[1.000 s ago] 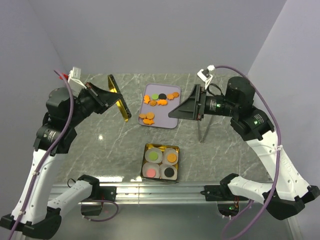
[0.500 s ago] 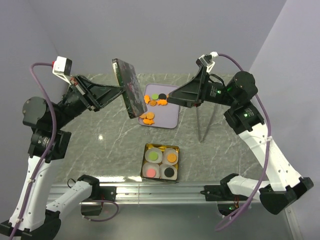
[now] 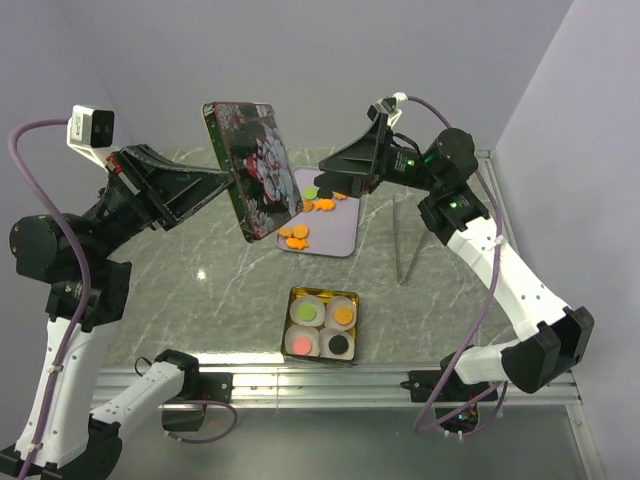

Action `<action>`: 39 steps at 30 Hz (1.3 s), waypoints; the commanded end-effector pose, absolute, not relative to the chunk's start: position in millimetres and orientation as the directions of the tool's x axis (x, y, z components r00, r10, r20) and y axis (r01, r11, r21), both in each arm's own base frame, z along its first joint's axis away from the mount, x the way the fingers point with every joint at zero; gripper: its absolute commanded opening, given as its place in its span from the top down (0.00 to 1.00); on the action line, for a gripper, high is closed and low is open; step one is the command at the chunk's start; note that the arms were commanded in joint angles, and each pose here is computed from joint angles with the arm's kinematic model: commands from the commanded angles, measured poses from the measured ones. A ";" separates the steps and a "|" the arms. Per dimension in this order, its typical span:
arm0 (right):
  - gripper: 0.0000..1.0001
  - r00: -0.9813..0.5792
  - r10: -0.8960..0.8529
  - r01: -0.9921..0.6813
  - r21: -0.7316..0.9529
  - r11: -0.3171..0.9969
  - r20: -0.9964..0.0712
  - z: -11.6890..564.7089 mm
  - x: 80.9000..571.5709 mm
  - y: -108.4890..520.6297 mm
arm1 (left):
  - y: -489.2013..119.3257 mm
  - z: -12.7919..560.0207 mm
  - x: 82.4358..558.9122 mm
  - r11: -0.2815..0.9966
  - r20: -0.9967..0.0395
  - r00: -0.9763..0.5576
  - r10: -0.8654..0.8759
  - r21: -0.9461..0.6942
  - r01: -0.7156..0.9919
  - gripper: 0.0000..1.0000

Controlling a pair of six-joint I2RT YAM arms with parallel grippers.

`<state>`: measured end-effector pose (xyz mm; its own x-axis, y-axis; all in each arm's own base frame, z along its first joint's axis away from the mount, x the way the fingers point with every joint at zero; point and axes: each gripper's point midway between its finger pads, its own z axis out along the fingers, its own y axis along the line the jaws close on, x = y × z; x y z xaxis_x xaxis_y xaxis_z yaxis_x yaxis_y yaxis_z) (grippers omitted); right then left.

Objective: Pack the cookies

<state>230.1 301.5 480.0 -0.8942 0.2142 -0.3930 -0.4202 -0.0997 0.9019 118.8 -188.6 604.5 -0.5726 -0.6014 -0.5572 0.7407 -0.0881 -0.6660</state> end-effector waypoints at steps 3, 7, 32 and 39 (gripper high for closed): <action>0.05 -0.861 0.145 -0.509 0.816 -0.272 -0.488 522.4 195.2 305.7 | -182.5 618.8 95.9 -0.143 -0.578 -0.535 -0.615 -0.586 0.797 0.99; 0.05 -0.863 0.104 -0.501 0.810 -0.306 -0.495 530.5 183.7 317.9 | -179.5 619.3 93.8 -0.153 -0.566 -0.527 -0.634 -0.576 0.803 0.99; 0.57 -0.844 0.026 -0.470 0.714 -0.518 -0.536 581.2 127.6 298.7 | -183.1 584.6 125.7 -0.172 -0.486 -0.572 -0.661 -0.644 0.746 0.99; 0.83 -0.828 0.030 -0.505 0.722 -0.473 -0.560 575.7 122.1 296.6 | -187.9 560.7 146.3 -0.114 -0.460 -0.599 -0.656 -0.724 0.680 0.99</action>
<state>158.5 316.5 553.2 -0.8958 0.0070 -0.4444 -0.4039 -0.4303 0.8073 123.6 -182.1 583.1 -0.5898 -0.6587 -0.4672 0.7271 -0.1814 -0.6621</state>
